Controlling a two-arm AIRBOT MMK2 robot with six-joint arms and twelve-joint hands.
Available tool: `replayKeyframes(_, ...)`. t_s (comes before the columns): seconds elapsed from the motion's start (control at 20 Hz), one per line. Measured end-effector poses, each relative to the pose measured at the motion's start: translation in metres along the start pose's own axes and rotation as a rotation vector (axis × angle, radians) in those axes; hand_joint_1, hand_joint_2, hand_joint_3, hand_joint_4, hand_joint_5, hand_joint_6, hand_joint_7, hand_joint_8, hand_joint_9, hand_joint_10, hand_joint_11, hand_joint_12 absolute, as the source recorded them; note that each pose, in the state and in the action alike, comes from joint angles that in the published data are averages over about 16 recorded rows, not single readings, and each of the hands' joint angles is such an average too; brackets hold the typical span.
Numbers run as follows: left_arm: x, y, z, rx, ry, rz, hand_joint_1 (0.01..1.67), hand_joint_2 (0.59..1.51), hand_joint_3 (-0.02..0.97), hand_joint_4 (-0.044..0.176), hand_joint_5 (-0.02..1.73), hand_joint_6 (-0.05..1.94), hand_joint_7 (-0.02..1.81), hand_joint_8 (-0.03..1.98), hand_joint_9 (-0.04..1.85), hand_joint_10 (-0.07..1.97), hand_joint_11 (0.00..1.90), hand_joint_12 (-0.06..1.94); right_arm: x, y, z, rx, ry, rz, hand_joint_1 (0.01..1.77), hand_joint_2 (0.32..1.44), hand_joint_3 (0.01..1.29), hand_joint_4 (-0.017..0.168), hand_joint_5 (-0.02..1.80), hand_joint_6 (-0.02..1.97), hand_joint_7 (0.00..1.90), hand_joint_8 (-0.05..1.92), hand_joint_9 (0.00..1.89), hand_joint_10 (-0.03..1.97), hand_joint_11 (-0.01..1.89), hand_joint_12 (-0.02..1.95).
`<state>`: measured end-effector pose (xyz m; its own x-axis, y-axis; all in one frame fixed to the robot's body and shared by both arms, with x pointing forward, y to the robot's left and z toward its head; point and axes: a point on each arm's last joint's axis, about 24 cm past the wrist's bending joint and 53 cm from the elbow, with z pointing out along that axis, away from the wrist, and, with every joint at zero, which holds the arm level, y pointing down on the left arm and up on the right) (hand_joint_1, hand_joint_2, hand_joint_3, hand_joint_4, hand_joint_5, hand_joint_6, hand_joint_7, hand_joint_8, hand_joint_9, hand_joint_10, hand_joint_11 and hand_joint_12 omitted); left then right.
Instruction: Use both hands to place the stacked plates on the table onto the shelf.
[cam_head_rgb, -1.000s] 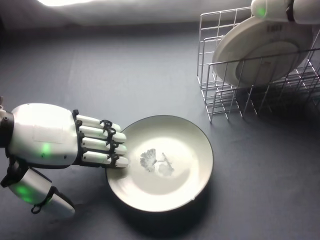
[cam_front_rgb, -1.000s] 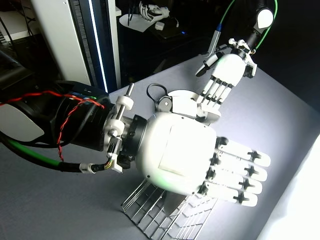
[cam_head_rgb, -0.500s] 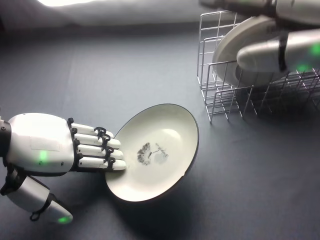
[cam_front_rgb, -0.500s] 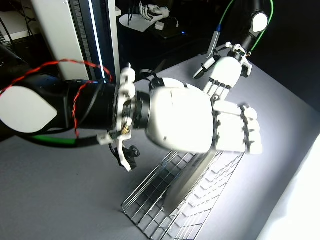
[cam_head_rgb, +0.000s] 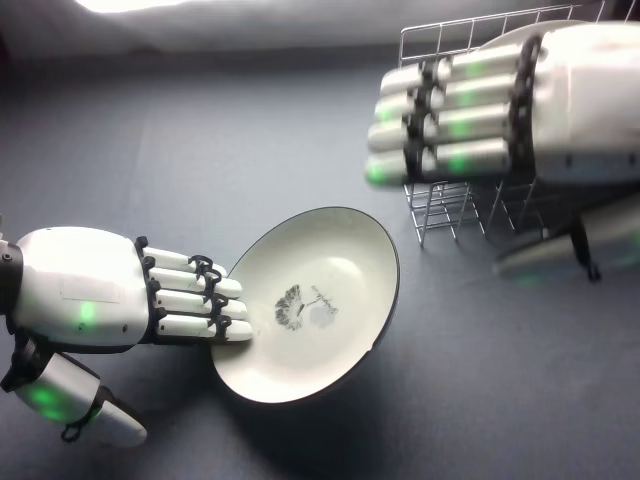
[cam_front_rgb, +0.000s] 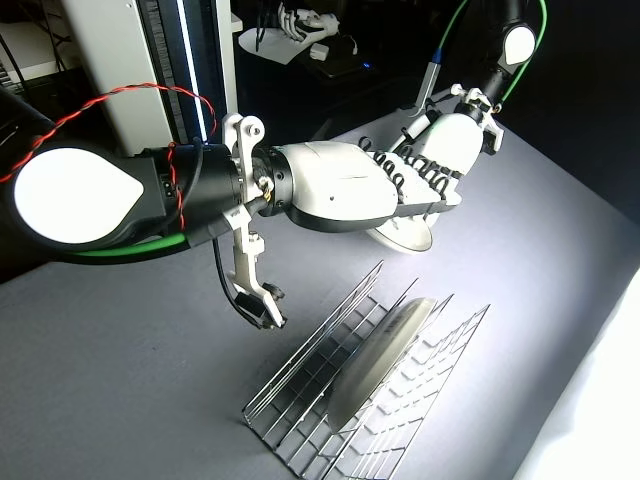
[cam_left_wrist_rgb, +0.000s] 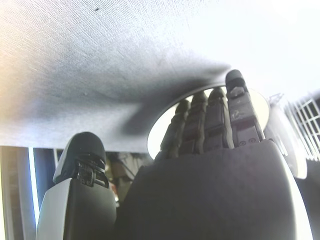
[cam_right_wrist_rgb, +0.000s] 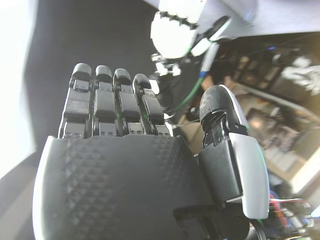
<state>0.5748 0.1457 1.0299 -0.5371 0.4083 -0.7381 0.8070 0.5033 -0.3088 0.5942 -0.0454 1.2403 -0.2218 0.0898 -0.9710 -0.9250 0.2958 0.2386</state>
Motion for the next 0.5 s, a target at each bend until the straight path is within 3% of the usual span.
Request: replayKeyframes(0.5,0.001,0.000,0.000,0.000,0.001,-0.005,0.02,1.221,0.020,-0.010,-0.01,-0.04,-0.01,-0.02,-0.03,-0.05,0.05,0.04,0.035,0.019,0.015,-0.055,0.099,-0.048,0.02,1.31,0.02,0.004,0.02,0.02,0.01,-0.01,0.01,0.02,0.02,0.00)
